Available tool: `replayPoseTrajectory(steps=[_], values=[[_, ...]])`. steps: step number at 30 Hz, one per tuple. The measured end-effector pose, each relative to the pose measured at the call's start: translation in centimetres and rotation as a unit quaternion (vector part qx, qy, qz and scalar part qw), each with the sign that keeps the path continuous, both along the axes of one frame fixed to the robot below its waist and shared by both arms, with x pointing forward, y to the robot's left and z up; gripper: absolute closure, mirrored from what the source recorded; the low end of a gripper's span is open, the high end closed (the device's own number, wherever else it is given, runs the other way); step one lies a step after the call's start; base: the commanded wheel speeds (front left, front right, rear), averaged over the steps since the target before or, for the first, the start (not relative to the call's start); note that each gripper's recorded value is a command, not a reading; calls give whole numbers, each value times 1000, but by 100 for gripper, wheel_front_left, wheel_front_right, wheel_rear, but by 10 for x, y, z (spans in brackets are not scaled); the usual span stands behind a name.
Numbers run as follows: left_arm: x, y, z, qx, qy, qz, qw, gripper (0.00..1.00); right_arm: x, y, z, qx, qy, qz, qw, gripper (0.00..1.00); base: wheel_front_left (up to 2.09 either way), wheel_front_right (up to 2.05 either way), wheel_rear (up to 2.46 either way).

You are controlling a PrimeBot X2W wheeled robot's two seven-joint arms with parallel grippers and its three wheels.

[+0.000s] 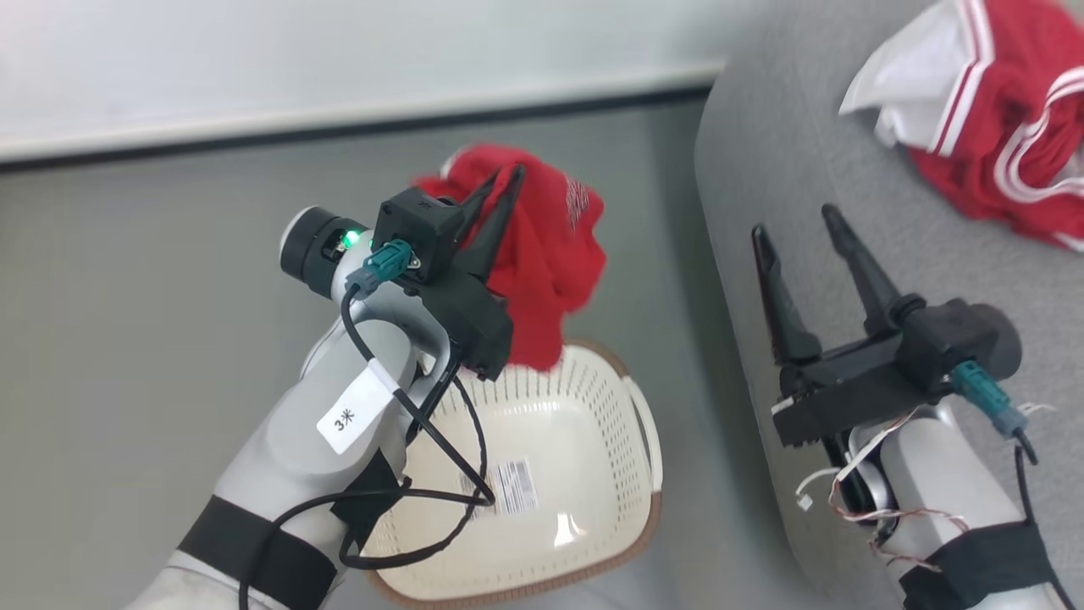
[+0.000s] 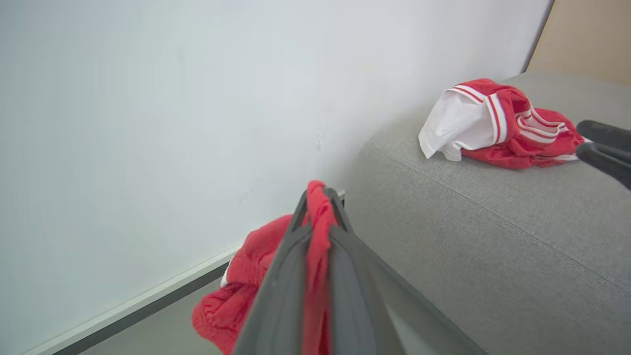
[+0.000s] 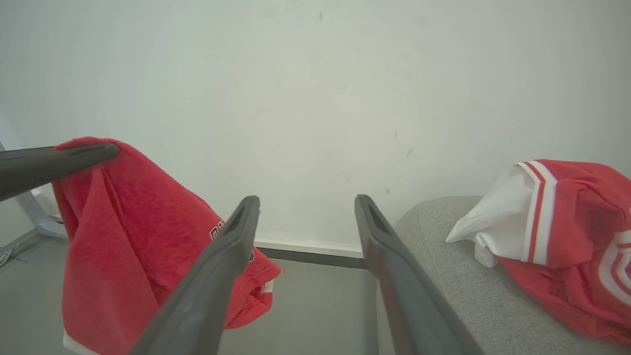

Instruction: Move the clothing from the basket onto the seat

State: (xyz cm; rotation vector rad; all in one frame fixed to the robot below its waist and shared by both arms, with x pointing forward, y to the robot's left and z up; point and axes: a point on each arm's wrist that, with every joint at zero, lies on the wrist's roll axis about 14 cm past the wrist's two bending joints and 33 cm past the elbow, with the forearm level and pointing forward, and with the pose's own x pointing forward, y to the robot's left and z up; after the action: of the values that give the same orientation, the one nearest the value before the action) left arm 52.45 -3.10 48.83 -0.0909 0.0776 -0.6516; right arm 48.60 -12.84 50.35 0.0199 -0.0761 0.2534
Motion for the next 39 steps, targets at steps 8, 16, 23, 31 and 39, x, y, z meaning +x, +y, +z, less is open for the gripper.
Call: replayPoseTrajectory(steps=[8,16,23,31,39], values=[[-18,-1,60,-25,-47,-2,999,100,-26,25,15,0,-5,41,999,0,0,0,0],[-44,-3,104,-26,-87,-6,996,100,-60,65,35,5,-21,99,995,0,0,0,0],[-80,-12,122,-24,-107,-21,994,100,-95,88,39,-3,-25,137,990,0,0,0,0],[-112,-21,143,-26,-131,-36,990,100,-113,106,49,-14,-40,169,985,0,0,0,0],[-133,-23,151,-42,-137,-44,989,100,-117,125,43,-25,-31,195,980,0,0,0,0]])
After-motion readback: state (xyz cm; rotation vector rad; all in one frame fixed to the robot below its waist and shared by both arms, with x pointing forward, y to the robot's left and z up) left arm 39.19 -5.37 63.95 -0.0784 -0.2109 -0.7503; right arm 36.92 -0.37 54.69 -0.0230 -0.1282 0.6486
